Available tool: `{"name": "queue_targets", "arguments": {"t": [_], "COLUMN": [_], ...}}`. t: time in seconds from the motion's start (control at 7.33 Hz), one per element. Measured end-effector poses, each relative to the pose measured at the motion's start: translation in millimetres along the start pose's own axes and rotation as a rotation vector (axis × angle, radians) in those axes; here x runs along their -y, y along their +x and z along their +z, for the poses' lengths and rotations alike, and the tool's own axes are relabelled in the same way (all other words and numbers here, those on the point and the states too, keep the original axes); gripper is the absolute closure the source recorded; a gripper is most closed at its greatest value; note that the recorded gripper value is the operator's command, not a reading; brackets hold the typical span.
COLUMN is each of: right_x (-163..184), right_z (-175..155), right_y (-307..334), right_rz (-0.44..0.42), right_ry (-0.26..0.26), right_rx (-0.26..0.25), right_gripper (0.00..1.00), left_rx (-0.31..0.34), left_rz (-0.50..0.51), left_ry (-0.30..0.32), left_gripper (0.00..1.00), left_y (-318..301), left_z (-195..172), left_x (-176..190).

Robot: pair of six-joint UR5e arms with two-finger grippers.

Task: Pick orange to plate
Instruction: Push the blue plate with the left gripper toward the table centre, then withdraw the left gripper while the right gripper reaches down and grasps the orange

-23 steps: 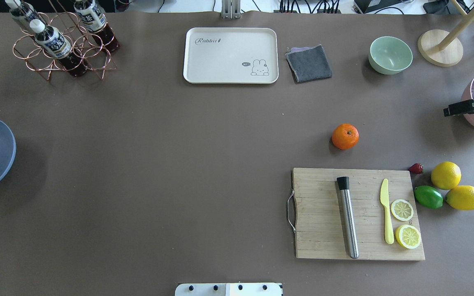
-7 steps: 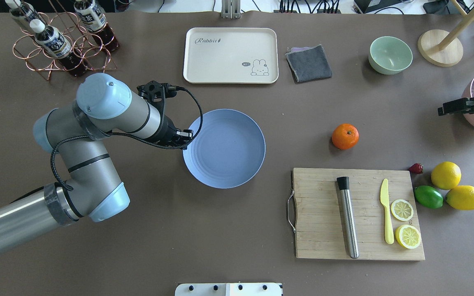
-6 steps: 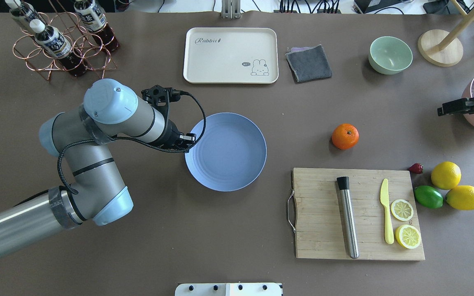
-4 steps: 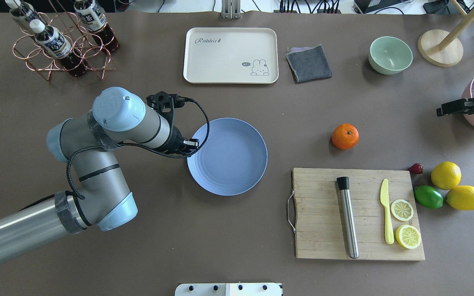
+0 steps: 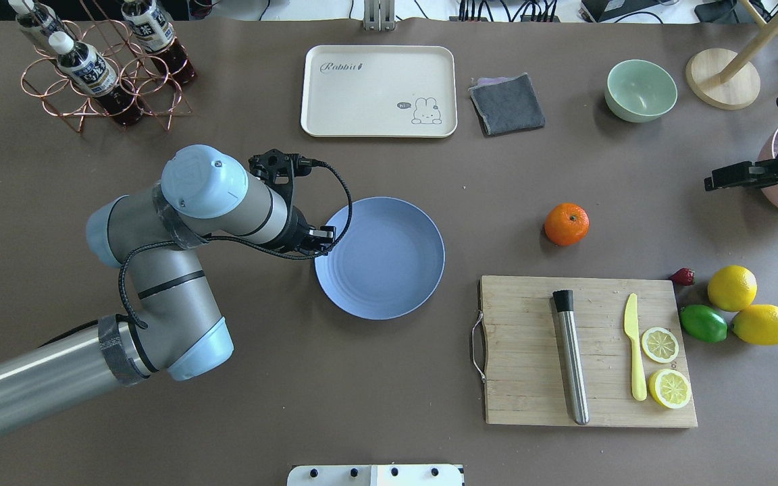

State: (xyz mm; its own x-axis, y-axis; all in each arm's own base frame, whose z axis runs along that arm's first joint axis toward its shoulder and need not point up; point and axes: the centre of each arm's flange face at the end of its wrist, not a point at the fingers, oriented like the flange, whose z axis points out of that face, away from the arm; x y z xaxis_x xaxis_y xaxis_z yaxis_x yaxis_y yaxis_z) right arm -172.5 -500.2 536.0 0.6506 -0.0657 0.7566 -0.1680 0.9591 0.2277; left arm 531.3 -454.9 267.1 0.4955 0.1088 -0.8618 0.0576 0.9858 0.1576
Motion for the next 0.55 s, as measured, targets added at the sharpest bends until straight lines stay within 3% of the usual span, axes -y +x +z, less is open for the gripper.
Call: {"name": "queue_targets", "arguments": {"t": [0.27,0.55], "right_x": [8,4], "right_z": [30,48], "right_y": [-90,-178], "right_rz": [0.062,0.126], "right_ry": [0.022,0.026], "right_rx": [0.035,0.063], "right_gripper": [0.0,0.0], "left_rx": [0.019,0.031], "left_rz": [0.015,0.072], "left_ry": [0.036,0.028], "left_gripper": [0.02,0.02], "left_y": [-38,-118], "left_z": [-23,-75], "left_x": [14,33]}}
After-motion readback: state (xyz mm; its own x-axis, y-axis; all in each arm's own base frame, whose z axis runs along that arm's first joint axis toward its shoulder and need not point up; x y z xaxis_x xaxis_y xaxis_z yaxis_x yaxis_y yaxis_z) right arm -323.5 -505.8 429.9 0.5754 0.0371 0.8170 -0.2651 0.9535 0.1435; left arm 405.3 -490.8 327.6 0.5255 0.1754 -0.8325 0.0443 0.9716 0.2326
